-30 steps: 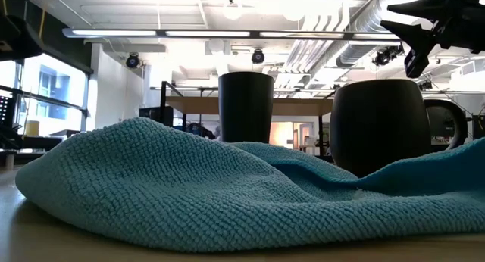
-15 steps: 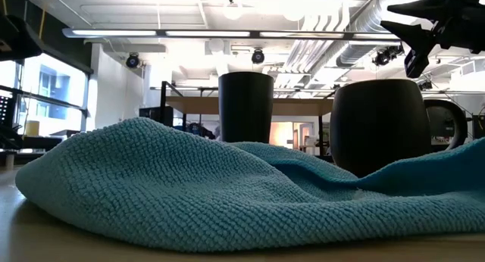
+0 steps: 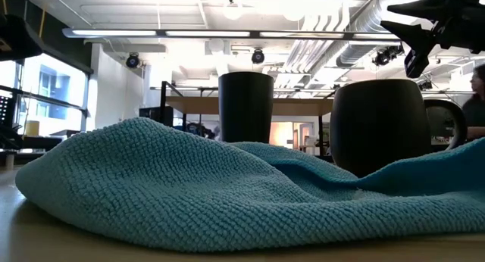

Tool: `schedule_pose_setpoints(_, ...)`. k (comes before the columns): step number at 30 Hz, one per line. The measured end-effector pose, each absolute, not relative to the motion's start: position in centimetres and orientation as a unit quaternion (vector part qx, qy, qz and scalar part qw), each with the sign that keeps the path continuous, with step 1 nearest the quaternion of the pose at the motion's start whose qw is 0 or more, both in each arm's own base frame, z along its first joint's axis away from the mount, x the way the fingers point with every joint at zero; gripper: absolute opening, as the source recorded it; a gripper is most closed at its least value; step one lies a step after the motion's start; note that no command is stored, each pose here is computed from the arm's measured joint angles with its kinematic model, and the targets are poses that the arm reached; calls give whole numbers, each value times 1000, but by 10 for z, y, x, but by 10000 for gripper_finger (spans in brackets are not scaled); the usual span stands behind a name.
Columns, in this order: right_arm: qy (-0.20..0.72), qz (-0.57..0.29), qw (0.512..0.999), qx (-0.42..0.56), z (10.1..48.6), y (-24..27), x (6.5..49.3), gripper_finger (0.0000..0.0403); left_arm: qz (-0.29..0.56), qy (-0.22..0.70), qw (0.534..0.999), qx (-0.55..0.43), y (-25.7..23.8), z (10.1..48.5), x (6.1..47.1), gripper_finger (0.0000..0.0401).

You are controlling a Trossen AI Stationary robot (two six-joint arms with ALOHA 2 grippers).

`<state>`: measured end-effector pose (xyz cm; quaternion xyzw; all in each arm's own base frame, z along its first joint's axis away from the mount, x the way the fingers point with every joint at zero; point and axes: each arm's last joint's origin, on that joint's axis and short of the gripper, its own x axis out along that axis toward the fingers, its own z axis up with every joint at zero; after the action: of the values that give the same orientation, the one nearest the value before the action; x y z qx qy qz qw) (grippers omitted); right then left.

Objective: Stack small to large cups/mugs on shelf
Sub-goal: Put the green cup on the shelf

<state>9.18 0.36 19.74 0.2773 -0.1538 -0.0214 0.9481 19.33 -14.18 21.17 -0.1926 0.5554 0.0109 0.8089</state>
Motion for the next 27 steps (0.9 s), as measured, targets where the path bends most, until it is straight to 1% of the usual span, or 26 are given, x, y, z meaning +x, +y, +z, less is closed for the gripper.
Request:
schedule_pose_setpoints(16, -151, -22, 949, 277, 197, 4, 92, 103, 46, 547, 802, -237, -139, 214, 197, 1)
schedule_pose_setpoints(27, -151, -22, 949, 277, 197, 4, 92, 103, 58, 473, 852, -218, -116, 261, 230, 0)
